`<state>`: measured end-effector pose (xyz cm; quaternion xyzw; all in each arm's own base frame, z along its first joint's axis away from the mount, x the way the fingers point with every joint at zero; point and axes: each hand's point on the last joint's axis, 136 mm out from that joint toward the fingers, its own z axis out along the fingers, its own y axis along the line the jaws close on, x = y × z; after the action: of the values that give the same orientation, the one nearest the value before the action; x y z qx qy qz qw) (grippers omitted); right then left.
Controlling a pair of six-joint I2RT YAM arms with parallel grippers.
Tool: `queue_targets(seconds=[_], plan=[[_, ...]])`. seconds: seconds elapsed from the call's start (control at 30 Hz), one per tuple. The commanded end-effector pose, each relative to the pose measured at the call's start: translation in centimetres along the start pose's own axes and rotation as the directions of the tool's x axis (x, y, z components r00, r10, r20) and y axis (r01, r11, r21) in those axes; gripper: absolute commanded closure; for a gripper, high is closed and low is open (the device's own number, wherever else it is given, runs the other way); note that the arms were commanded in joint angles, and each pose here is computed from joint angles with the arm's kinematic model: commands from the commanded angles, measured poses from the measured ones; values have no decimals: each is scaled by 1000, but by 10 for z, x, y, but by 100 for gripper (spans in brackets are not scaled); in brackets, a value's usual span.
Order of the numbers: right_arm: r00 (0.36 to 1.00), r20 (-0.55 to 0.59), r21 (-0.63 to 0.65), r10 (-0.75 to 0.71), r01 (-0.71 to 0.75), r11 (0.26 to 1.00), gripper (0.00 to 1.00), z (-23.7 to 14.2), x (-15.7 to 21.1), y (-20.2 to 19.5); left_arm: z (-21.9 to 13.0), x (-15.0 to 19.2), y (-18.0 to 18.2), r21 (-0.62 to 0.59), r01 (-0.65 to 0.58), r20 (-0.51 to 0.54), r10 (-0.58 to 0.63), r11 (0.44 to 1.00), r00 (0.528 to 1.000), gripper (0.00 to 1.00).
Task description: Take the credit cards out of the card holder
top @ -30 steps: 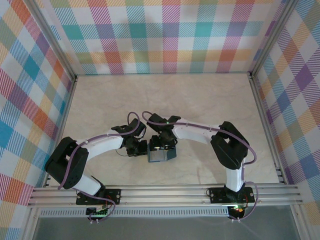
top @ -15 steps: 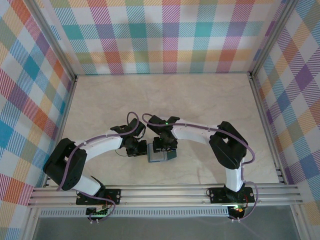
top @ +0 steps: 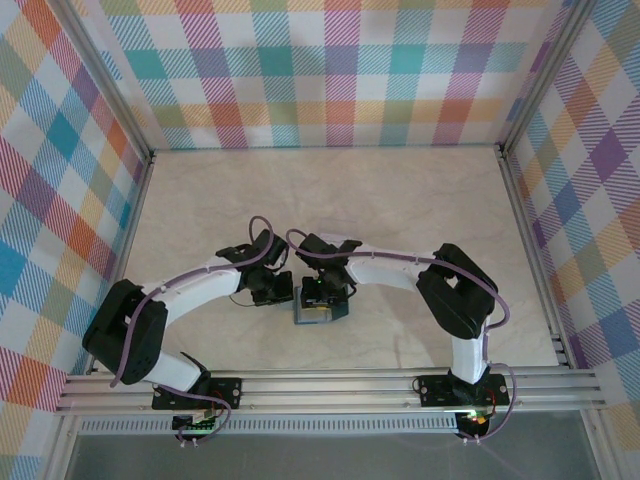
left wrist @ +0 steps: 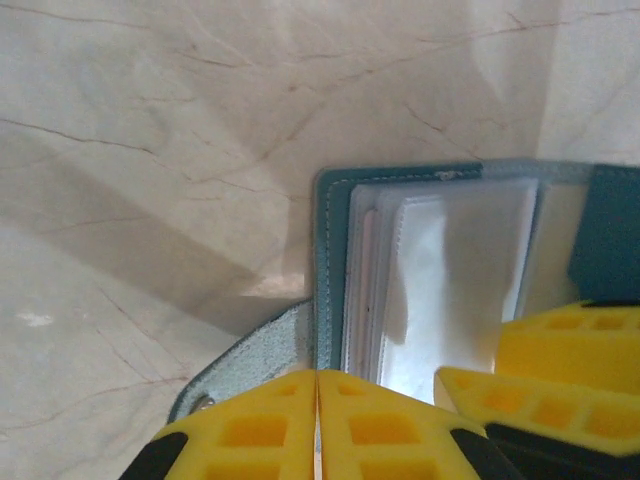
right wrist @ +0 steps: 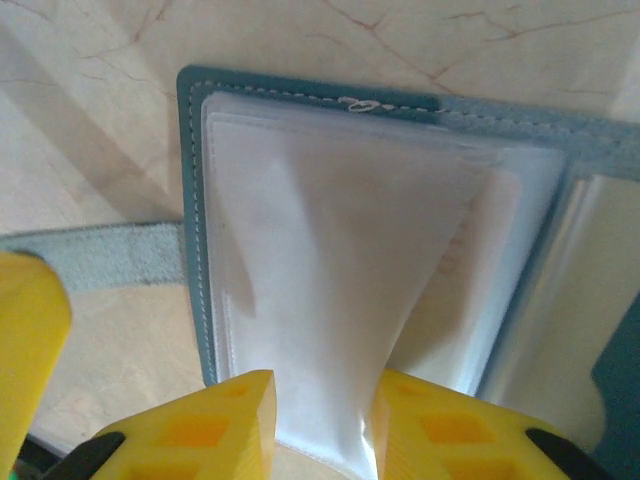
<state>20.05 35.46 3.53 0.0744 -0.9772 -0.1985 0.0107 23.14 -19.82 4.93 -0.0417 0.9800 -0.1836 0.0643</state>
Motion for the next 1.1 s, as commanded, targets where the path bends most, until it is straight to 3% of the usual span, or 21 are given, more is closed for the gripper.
queue_targets(seconds=[0.0,0.17,0.33,0.57,0.77,1.07], plan=[[1000,1,-97,25,-25,995,68,-4,-3,17,10,3,25,-65,32,-19,-34,997,999,90],[999,-12,-140,32,-34,990,69,-1,-6,26,19,9,40,-80,42,-51,-46,996,998,90],[999,-13,-73,39,-40,997,69,-1,-4,14,29,14,50,-97,49,-78,-57,994,995,90],[998,-1,-10,63,-63,998,68,-5,-4,-12,31,20,40,-41,48,-115,-52,998,992,90],[1000,4,18,17,-17,1000,58,-13,-7,-29,23,35,23,27,16,-146,-12,1000,989,90],[994,-10,27,-109,110,994,52,-34,-12,-34,-17,17,1,69,-6,-40,9,998,999,87]])
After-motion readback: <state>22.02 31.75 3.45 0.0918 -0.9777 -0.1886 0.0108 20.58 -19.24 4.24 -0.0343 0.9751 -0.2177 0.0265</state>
